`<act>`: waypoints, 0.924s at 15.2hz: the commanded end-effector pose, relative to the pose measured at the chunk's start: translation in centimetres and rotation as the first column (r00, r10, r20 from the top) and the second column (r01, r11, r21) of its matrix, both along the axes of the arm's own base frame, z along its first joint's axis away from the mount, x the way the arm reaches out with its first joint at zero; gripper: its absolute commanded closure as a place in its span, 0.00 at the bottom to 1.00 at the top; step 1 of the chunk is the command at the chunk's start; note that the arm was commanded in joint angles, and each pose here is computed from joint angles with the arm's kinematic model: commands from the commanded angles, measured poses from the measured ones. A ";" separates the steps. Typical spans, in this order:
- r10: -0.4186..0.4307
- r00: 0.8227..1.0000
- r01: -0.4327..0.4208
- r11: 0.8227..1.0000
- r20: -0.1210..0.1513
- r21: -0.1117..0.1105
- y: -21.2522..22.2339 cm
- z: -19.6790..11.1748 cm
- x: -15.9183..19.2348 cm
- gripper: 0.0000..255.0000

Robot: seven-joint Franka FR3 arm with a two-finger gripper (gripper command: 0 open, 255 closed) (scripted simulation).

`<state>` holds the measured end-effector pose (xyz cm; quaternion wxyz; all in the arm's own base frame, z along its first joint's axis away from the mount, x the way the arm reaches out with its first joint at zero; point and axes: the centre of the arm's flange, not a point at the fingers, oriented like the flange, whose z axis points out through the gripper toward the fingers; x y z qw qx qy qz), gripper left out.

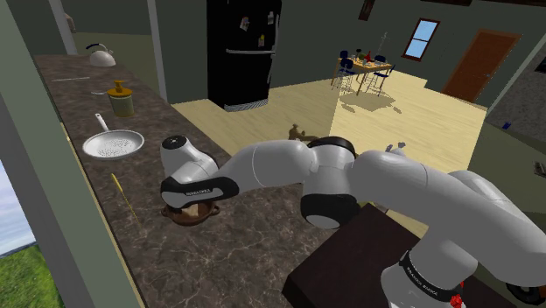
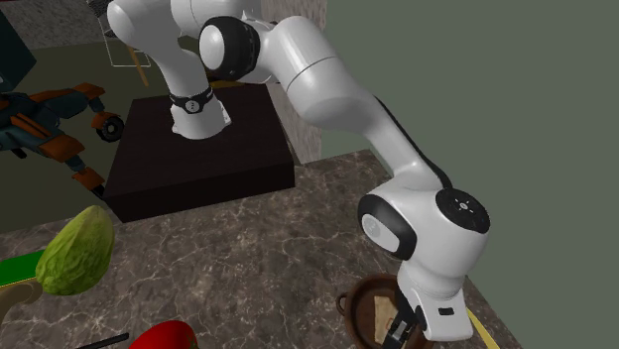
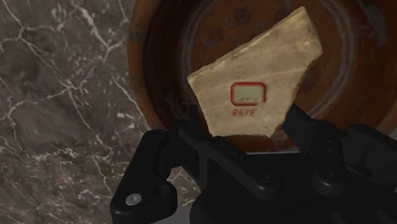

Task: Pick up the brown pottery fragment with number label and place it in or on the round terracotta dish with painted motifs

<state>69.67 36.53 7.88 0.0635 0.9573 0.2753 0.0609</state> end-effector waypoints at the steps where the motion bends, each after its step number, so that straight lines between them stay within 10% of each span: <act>1: 0.000 1.000 0.000 1.000 -0.001 0.000 0.0 -0.1 0.0 1.00; 14: 0.000 1.000 0.000 1.000 -0.001 0.000 0.0 2.5 0.0 1.00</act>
